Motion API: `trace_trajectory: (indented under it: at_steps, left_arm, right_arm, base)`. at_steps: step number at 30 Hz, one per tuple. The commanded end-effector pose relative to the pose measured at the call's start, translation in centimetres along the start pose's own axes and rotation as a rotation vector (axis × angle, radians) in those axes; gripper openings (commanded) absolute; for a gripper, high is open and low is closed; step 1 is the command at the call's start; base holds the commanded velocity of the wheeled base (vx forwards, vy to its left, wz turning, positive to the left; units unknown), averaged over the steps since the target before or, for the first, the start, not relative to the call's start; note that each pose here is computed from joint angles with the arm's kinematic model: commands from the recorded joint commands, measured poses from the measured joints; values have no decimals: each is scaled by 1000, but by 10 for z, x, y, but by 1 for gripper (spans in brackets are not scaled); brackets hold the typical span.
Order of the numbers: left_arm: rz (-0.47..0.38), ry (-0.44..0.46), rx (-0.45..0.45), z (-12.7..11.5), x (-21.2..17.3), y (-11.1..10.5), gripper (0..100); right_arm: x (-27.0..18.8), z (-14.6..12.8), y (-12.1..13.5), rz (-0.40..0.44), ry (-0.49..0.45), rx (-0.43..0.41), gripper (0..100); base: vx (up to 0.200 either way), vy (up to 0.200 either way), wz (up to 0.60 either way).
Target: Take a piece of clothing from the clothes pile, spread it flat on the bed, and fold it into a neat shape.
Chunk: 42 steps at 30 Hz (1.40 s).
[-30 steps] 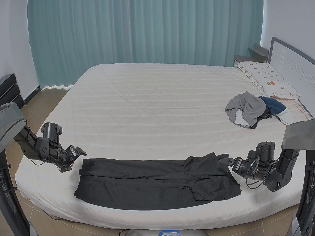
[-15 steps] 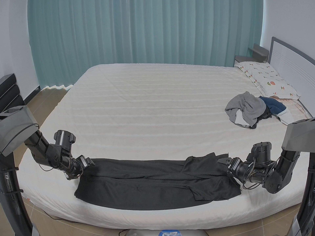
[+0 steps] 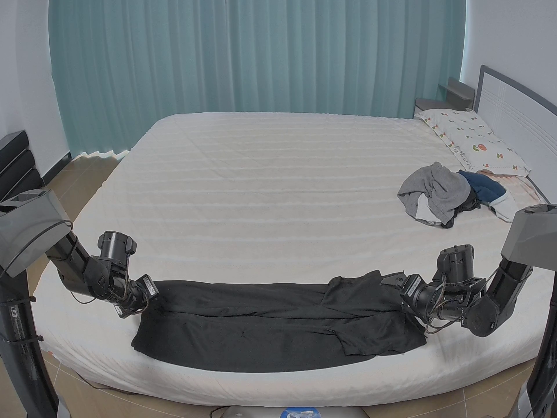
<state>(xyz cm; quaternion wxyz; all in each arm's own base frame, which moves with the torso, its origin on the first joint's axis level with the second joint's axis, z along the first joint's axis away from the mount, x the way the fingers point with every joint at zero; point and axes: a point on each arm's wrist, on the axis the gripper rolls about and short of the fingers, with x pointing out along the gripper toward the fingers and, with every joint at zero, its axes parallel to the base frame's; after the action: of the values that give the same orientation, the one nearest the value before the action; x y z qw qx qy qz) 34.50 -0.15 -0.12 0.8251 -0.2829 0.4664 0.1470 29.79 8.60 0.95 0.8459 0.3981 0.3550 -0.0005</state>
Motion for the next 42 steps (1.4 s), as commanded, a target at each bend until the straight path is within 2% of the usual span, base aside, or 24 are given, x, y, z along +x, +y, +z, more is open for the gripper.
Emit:
trace_trajectory:
  at_steps: [1, 8, 10, 14, 27, 41, 42]
  left_arm:
    - [16, -16, 1, 1, -1, 0, 0]
    - [20, -72, -6, 6, -4, -3, 0]
    - [-2, -103, -6, 8, -6, -4, 0]
    - [-17, -124, -11, 10, -11, -5, 0]
    - [-20, -124, -11, 9, -12, -6, 0]
    - [-20, -124, -11, 9, -12, -6, 0]
    - [-20, -124, -11, 9, -12, -6, 0]
  right_arm:
    - [1, -7, 4, -7, 17, 7, 100]
    - [9, -8, 11, -63, 57, 47, 100]
    - [15, -4, 23, -77, 44, 95, 100]
    - [20, -4, 34, -104, 52, 127, 100]
    - [50, -13, 36, -146, 51, 119, 100]
    - [48, -18, 29, -182, 70, 116, 100]
    - [48, -18, 29, -183, 70, 116, 0]
  base:
    - [0, 0, 0]
    - [0, 0, 0]
    - [0, 0, 0]
    - [0, 0, 0]
    - [0, 0, 0]
    - [0, 0, 0]
    - [0, 0, 0]
